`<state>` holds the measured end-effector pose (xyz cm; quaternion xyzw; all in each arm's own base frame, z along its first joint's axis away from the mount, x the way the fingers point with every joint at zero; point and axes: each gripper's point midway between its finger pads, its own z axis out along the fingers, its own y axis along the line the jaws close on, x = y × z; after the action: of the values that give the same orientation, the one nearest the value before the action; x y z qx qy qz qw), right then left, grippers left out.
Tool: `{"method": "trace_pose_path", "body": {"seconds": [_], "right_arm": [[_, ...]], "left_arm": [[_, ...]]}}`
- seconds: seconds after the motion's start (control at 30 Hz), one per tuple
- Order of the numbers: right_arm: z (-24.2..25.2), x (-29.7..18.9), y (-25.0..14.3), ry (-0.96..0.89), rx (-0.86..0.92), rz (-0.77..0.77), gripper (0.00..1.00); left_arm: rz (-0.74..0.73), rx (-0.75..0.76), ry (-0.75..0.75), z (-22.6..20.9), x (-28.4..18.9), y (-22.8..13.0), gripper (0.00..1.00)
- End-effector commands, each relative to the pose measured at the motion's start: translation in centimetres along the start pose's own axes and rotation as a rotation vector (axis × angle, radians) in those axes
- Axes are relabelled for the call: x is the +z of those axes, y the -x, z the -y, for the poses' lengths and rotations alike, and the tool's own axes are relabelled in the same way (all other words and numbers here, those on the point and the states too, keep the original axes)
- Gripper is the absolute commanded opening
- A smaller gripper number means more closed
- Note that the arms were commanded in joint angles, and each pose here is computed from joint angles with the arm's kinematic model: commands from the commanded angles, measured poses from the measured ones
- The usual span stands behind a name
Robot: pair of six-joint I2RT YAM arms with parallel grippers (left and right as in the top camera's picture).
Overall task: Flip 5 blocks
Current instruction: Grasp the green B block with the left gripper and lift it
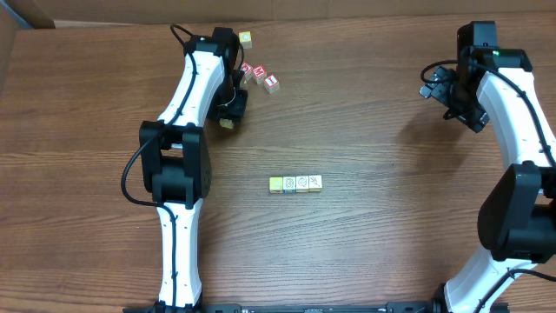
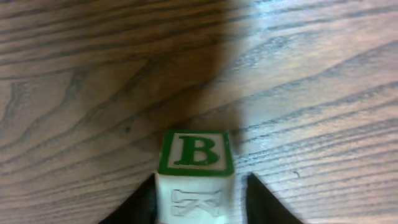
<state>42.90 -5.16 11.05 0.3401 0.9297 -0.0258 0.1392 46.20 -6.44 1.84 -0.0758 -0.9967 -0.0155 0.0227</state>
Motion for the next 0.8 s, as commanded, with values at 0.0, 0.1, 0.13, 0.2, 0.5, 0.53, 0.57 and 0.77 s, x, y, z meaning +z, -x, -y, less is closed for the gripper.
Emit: {"method": "trace_pose_path", "body": {"seconds": [0.0,0.1,0.13,0.2,0.5,0.53,0.57,0.77], "right_arm": [[-0.1,-1.0,0.7,0.011,0.0,0.035,1.0],[-0.1,-1.0,0.7,0.011,0.0,0.034,1.0],[-0.1,-1.0,0.7,0.011,0.0,0.034,1.0],[-0.1,-1.0,0.7,0.011,0.0,0.035,1.0],[-0.1,-1.0,0.7,0.011,0.0,0.034,1.0],[-0.1,-1.0,0.7,0.011,0.0,0.035,1.0],[-0.1,-1.0,0.7,0.011,0.0,0.034,1.0],[-0.1,-1.0,0.7,0.011,0.0,0.034,1.0]], "left_arm": [[-0.026,0.005,-0.029,0.3,0.6,-0.4,0.24],[-0.025,0.004,-0.029,0.3,0.3,-0.5,0.22],[-0.02,0.004,-0.029,0.3,0.2,-0.4,0.22],[-0.013,-0.001,-0.028,0.2,-0.2,-0.3,0.21],[0.122,-0.059,-0.032,0.1,-7.6,0.1,0.19],[0.142,-0.072,-0.035,0.1,-8.9,-0.2,0.19],[0.162,-0.089,-0.046,0.3,-10.4,-0.6,0.19],[0.236,-0.159,-0.149,1.8,-19.1,-5.5,0.14]]}}
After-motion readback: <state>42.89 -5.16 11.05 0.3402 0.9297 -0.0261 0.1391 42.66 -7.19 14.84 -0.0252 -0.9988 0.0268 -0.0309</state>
